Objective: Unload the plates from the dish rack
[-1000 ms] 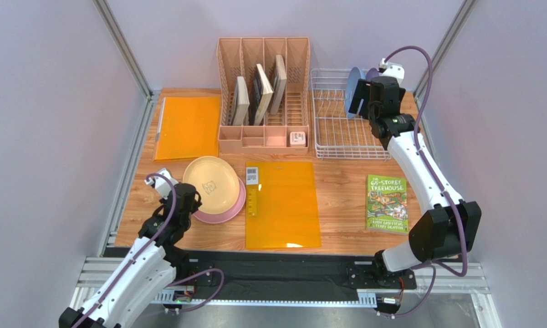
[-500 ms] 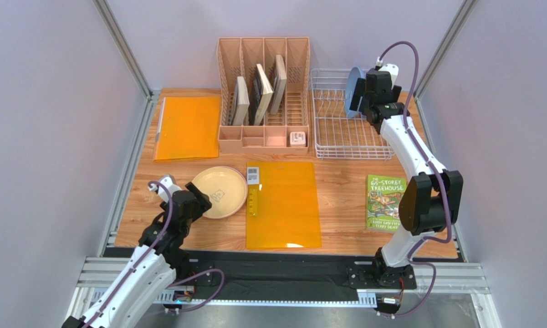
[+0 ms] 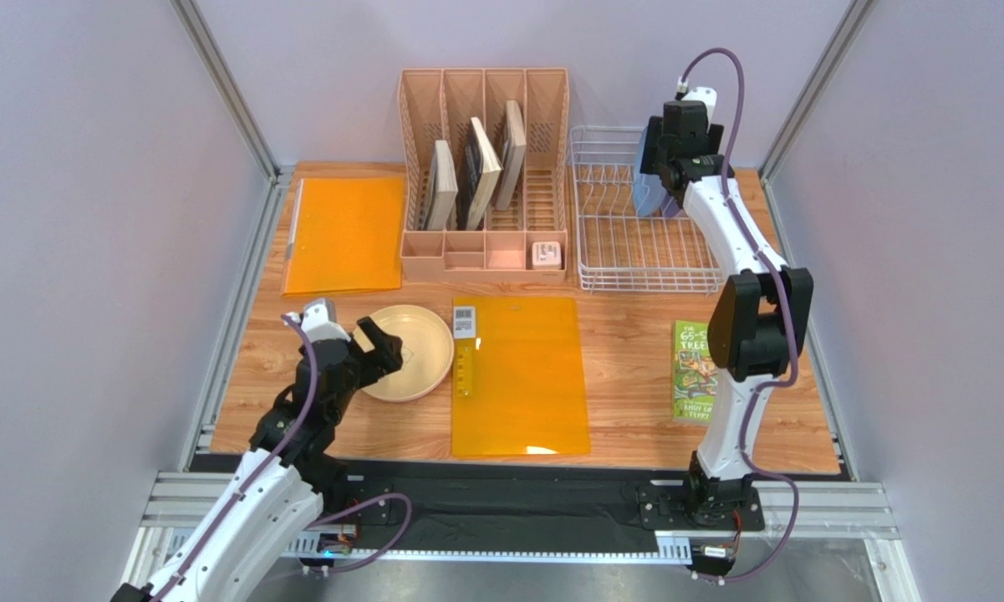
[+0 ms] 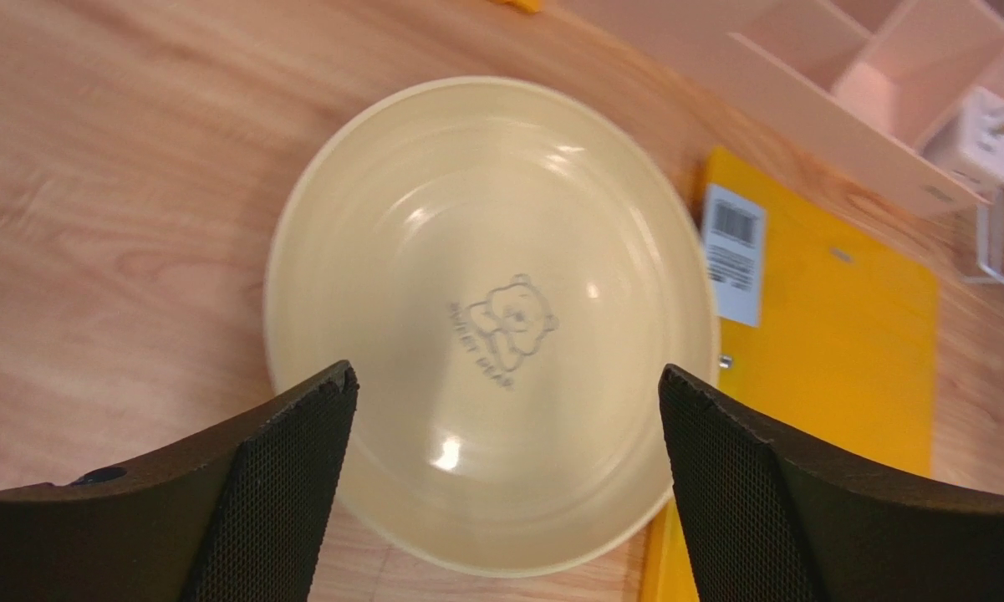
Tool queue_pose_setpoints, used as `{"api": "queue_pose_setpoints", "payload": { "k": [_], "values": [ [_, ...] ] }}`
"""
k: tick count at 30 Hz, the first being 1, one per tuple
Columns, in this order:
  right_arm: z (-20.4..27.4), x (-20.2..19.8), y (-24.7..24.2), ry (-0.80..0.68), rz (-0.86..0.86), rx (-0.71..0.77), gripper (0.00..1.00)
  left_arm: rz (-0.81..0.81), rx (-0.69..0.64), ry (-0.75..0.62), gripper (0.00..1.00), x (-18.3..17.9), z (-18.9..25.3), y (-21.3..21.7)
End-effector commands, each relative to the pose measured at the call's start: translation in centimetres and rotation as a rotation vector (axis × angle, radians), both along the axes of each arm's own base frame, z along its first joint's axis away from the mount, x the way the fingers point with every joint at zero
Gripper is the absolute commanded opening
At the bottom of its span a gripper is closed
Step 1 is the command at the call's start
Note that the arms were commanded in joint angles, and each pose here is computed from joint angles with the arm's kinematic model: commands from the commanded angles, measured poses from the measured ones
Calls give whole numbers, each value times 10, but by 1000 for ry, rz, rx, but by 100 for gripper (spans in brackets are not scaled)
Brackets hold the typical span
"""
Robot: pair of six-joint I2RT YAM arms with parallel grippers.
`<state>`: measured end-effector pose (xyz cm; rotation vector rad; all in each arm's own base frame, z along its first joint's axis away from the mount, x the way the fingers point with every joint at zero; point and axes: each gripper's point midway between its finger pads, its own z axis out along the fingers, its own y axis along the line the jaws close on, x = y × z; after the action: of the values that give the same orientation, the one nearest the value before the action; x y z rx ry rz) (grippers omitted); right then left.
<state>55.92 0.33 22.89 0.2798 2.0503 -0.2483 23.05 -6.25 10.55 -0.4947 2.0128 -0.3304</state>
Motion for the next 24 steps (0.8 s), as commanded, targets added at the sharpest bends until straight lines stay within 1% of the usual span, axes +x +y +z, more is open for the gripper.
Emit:
{"api": "queue_pose_setpoints", "payload": {
  "k": [1, 3, 4, 5, 6, 7, 8, 9, 11, 12, 13, 14, 15, 16, 17, 18, 19, 21, 22, 23, 24],
  "values": [
    [2, 35, -3, -9, 36, -68, 71, -260, -14, -247, 95, 23, 72, -44],
    [-2, 44, 1, -2, 62, -74, 68, -364, -21, -258, 96, 24, 75, -63],
    [-6, 54, 0, 0, 59, -91, 65, -409, -3, -305, 96, 29, 85, -69],
    [-9, 57, -1, 7, 52, -97, 64, -475, -9, -327, 96, 28, 92, -80],
    [-15, 58, -3, 25, 47, -101, 62, -510, 2, -303, 97, 30, 86, -86],
    [-10, 62, -2, 15, 49, -99, 58, -545, 23, -327, 97, 34, 91, -91],
    [-21, 64, -2, 36, 50, -100, 55, -596, 21, -339, 97, 34, 98, -99],
    [-24, 65, 0, 37, 53, -99, 51, -617, 31, -314, 98, 38, 92, -103],
    [-27, 65, 0, 52, 75, -122, 30, -668, 48, -350, 98, 44, 103, -112],
    [-28, 65, 0, 54, 76, -124, 22, -681, 53, -327, 98, 49, 97, -115],
    [-28, 65, -1, 53, 79, -122, 15, -684, 64, -335, 98, 54, 99, -117],
    [-30, 64, 1, 61, 89, -131, 14, -690, 67, -347, 98, 59, 108, -120],
    [-26, 64, 1, 49, 94, -135, 12, -700, 77, -317, 98, 65, 101, -122],
    [-22, 63, 2, 44, 92, -148, 6, -702, 80, -316, 98, 70, 102, -124],
    [-19, 62, 5, 39, 94, -162, 5, -692, 82, -326, 98, 77, 112, -126],
    [-9, 61, 4, 22, 89, -191, 4, -694, 91, -296, 98, 84, 105, -128],
    [-1, 58, 0, 13, 52, -229, 0, -696, 92, -294, 98, 89, 106, -130],
    [13, 56, 5, -25, 26, -284, 0, -692, 96, -288, 98, 105, 113, -136],
    [30, 50, -1, -55, -22, -311, 0, -694, 97, -283, 98, 111, 114, -138],
    [37, 48, 4, -70, -34, -331, 0, -695, 99, -312, 99, 119, 130, -142],
    [51, 47, 3, -114, -67, -348, 0, -699, 105, -287, 99, 128, 123, -146]
  ]
}}
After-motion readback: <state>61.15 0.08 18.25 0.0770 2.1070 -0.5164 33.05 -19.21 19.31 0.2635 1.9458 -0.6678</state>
